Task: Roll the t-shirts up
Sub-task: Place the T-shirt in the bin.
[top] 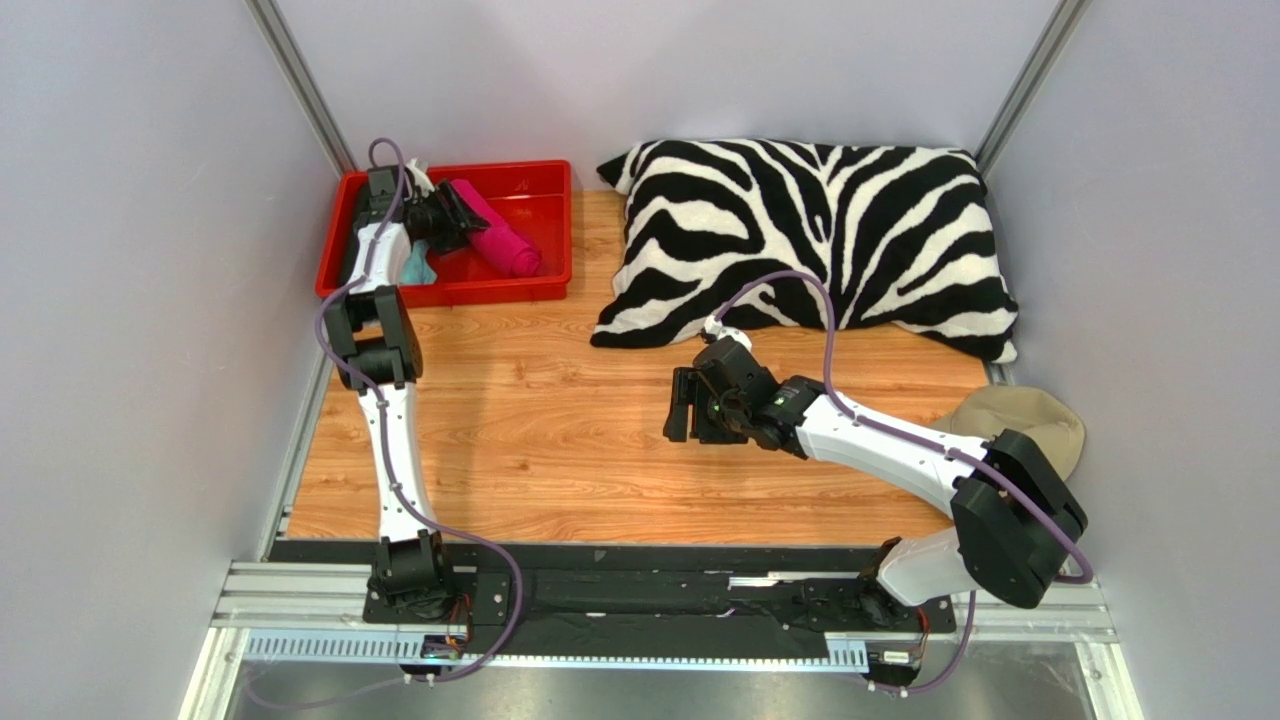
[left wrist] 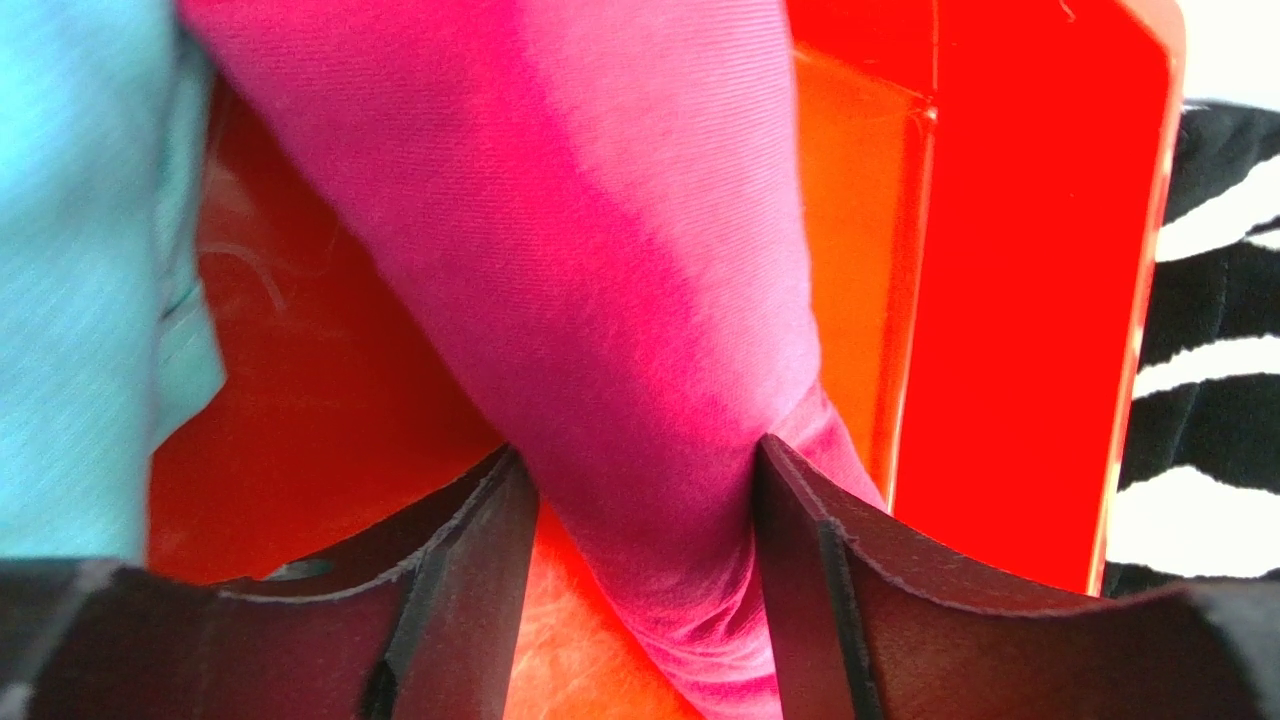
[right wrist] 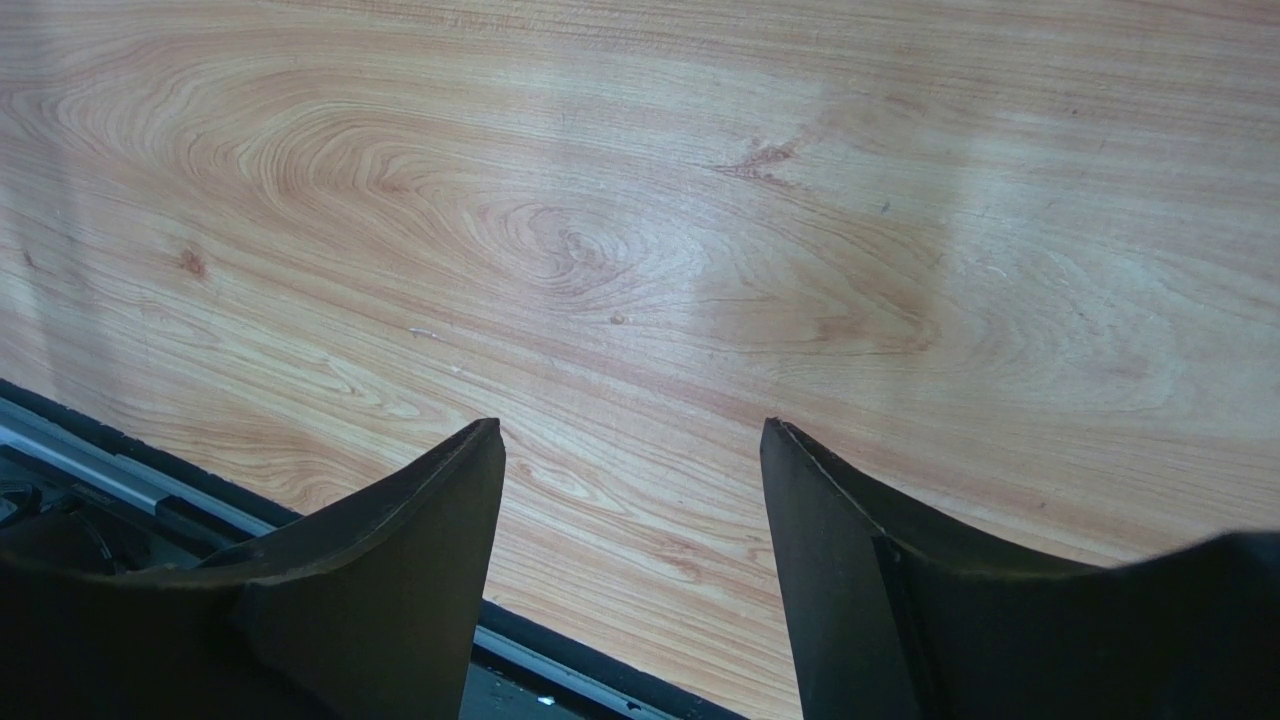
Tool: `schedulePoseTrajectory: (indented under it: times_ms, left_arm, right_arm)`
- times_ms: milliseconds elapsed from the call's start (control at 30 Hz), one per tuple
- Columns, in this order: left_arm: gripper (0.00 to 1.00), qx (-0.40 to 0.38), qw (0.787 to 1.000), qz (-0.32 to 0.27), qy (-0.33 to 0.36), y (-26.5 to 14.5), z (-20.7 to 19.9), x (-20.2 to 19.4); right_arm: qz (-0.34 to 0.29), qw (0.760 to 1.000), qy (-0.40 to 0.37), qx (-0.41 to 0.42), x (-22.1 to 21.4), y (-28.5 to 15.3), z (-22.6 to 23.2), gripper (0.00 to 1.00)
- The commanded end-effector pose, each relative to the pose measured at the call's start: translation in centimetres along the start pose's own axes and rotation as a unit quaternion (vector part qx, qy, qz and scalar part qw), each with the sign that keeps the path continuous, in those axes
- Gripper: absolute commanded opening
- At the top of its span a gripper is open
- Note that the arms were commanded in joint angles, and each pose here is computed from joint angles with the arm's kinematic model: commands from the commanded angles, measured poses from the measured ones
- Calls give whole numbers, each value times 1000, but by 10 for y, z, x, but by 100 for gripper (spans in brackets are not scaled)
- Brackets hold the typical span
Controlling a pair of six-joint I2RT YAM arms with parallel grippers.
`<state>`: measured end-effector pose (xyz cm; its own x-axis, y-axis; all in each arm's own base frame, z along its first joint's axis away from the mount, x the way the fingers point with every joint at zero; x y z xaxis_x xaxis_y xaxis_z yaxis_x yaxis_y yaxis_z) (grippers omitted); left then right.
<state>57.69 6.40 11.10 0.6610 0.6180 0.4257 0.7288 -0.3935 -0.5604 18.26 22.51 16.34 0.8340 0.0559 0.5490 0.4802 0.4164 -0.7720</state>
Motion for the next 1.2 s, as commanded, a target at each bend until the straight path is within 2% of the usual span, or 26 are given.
schedulePoseTrajectory:
  times_ms: [0,367,400,433,800,1167]
  left_arm:
    - [65,16,999,-45,-3,-28,-9,22]
    - [71,36,997,-65,-8,-45,-22,26]
    - [72,40,997,-68,-10,-46,-23,26]
    - [80,42,997,-68,-12,-47,-23,26]
    - [80,57,995,-77,-28,-62,-32,24]
    - [79,14,995,-97,-29,-91,-61,26]
  right_arm:
    - [-24,1000,-5,16,8,-6,3,67]
    - [-22,1000,-3,20,9,-5,3,68]
    - [-21,1000,-3,20,9,-5,3,68]
    - [-22,1000,-3,20,9,-5,3,68]
    - [-17,1000,-4,26,6,-5,3,68]
    - [-16,999,-2,35,4,-6,3,68]
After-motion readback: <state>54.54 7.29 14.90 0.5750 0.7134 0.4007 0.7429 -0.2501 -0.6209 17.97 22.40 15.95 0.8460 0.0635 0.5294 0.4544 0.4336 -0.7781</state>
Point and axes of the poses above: each gripper's point midway between its finger pads, its own y axis out along the fingers, its own z axis along the line the jaws close on, x = y × z, the point moved 10 cm from there along -y, back along the fingers, and after that the axes turned 8 degrees about -y, right-handed, at the moved point
